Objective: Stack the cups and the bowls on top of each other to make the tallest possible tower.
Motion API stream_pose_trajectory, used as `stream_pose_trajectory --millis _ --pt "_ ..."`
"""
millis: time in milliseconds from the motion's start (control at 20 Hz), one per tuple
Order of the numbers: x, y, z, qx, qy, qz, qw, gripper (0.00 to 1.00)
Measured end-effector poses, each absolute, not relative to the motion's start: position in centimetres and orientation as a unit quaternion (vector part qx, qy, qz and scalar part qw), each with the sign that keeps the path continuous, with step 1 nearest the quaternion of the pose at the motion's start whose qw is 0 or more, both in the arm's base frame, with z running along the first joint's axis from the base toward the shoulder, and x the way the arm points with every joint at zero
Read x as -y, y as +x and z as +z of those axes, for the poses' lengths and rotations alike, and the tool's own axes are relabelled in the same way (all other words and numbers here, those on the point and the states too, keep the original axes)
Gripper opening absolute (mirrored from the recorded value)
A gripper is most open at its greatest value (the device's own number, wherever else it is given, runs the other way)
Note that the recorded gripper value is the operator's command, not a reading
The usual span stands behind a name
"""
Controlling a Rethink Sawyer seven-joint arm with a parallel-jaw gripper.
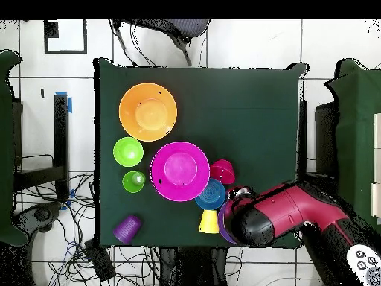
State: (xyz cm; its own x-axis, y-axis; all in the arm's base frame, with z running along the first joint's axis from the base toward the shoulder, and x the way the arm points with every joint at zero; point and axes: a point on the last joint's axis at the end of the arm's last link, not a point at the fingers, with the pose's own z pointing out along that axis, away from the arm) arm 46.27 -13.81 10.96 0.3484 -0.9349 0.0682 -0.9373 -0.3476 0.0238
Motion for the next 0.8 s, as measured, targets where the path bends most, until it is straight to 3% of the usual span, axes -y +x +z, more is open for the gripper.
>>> stream_pose_trajectory --millis 400,800 --pt "14.1 46.4 10.0 0.565 0.825 0.026 0.020 1.00" --pt "15.5 45.1 6.7 0.543 0.839 0.039 0.008 1.00"
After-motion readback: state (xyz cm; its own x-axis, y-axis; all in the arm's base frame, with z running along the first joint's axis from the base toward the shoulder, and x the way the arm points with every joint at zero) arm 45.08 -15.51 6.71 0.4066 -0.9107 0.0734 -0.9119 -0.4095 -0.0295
